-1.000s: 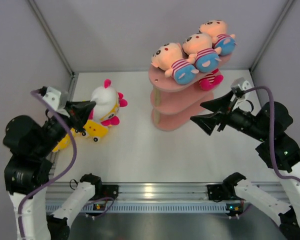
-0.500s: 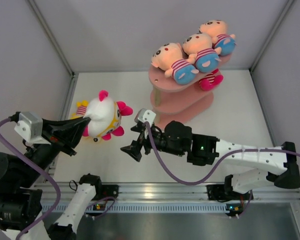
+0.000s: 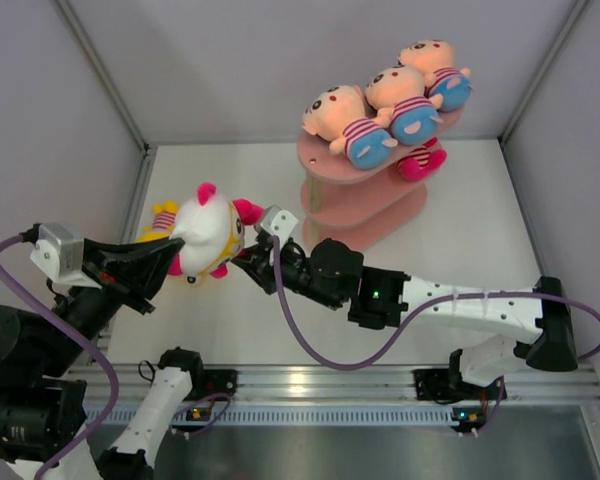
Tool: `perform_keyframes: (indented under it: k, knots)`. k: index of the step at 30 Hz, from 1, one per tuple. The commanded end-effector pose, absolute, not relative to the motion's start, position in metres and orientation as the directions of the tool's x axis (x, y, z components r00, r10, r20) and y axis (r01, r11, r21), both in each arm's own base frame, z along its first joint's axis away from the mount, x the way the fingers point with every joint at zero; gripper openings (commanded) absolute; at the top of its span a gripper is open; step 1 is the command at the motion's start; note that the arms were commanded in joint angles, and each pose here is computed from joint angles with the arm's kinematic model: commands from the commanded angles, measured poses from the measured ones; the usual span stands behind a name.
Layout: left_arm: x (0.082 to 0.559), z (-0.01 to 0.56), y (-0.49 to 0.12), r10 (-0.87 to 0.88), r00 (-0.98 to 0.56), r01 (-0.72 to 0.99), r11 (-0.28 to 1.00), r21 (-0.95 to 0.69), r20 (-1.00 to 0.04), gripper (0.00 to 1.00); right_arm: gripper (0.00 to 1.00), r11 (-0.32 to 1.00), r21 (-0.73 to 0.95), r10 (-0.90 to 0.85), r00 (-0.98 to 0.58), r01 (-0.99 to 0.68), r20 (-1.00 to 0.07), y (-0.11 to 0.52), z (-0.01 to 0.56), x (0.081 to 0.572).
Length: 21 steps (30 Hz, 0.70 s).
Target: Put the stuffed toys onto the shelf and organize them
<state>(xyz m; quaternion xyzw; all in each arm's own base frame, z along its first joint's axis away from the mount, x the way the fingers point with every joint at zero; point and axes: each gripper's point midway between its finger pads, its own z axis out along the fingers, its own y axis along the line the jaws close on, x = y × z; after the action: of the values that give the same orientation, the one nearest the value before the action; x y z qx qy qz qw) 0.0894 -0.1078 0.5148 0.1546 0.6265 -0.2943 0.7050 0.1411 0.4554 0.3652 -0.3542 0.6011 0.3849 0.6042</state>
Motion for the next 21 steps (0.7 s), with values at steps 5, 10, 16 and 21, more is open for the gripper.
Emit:
perform_keyframes:
  k: [5, 10, 16, 21]
  knots:
    - [0.102, 0.505, -0.097, -0.218, 0.075, 0.546, 0.825, -0.143, -0.973, 0.00, 0.00, 0.472, 0.124, 0.207, -0.027, -0.873, -0.978, 0.427, 0.407, 0.142]
    - [0.125, 0.462, -0.098, -0.202, -0.032, 0.527, 0.829, -0.188, -0.979, 0.27, 0.00, 0.497, 0.133, 0.150, -0.066, -0.857, -0.987, 0.409, 0.381, 0.141]
    - [0.132, 0.423, -0.087, -0.144, -0.043, 0.468, 0.872, -0.148, -0.989, 0.61, 0.00, 0.521, 0.129, 0.042, -0.125, -0.844, -0.991, 0.383, 0.329, 0.137]
    - [0.125, 0.421, -0.079, -0.108, 0.007, 0.442, 0.892, -0.093, -0.994, 0.76, 0.00, 0.540, 0.110, -0.050, -0.162, -0.834, -0.985, 0.360, 0.297, 0.132]
